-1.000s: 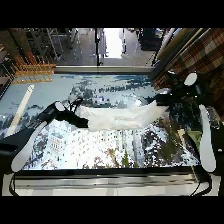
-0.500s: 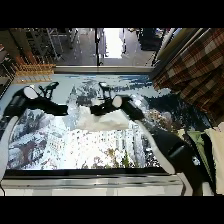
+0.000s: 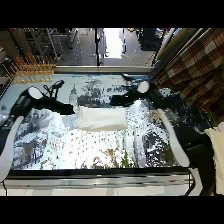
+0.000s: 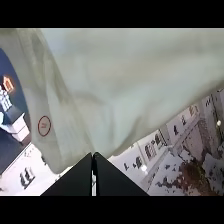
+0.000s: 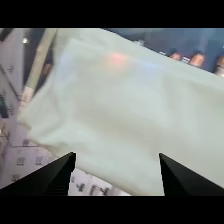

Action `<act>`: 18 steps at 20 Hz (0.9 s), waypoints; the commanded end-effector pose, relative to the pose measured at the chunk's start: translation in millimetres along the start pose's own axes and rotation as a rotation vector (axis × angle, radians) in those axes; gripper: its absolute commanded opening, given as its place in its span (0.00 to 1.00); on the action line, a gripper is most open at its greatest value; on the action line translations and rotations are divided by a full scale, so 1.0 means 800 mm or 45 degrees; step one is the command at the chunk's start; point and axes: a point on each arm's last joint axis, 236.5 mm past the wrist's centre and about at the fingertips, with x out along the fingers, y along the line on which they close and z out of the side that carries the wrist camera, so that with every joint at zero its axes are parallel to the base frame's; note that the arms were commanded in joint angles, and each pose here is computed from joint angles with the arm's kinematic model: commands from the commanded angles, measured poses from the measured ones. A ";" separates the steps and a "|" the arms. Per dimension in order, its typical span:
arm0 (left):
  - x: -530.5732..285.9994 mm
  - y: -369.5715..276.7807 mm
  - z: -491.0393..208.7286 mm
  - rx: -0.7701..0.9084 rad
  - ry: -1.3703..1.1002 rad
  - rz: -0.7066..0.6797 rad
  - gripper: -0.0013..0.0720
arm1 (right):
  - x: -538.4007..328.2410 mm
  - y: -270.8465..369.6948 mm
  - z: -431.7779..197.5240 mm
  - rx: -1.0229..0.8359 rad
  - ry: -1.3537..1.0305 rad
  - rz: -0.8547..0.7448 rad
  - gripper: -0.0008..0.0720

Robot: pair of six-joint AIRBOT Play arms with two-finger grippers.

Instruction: Fold the clothes and pants, and hang the long-sleeved shirts on hangers.

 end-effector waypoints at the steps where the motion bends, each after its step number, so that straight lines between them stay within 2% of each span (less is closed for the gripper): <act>1: 0.073 -0.008 -0.003 -0.019 0.030 -0.018 0.03 | -0.078 -0.110 -0.063 0.296 0.199 -0.043 0.91; 5: 0.125 -0.002 -0.031 -0.118 0.134 -0.029 0.03 | -0.040 -0.141 -0.104 0.425 0.244 0.184 0.91; 9: 0.129 0.002 -0.039 -0.176 0.169 -0.025 0.03 | 0.026 -0.138 -0.084 0.492 0.137 0.391 0.92; 13: 0.124 -0.003 -0.035 -0.172 0.179 -0.037 0.03 | 0.077 -0.139 -0.090 0.550 0.195 0.435 0.95; 15: 0.114 -0.013 -0.035 -0.151 0.212 -0.060 0.03 | 0.095 -0.117 -0.083 0.507 0.210 0.468 0.94; 16: 0.106 -0.019 -0.033 -0.136 0.229 -0.074 0.03 | 0.103 -0.102 -0.077 0.488 0.212 0.488 0.89; 17: 0.095 -0.026 -0.032 -0.119 0.249 -0.089 0.03 | 0.110 -0.088 -0.071 0.477 0.218 0.498 0.72; 18: 0.080 -0.036 -0.031 -0.101 0.272 -0.105 0.03 | 0.114 -0.075 -0.064 0.463 0.212 0.499 0.40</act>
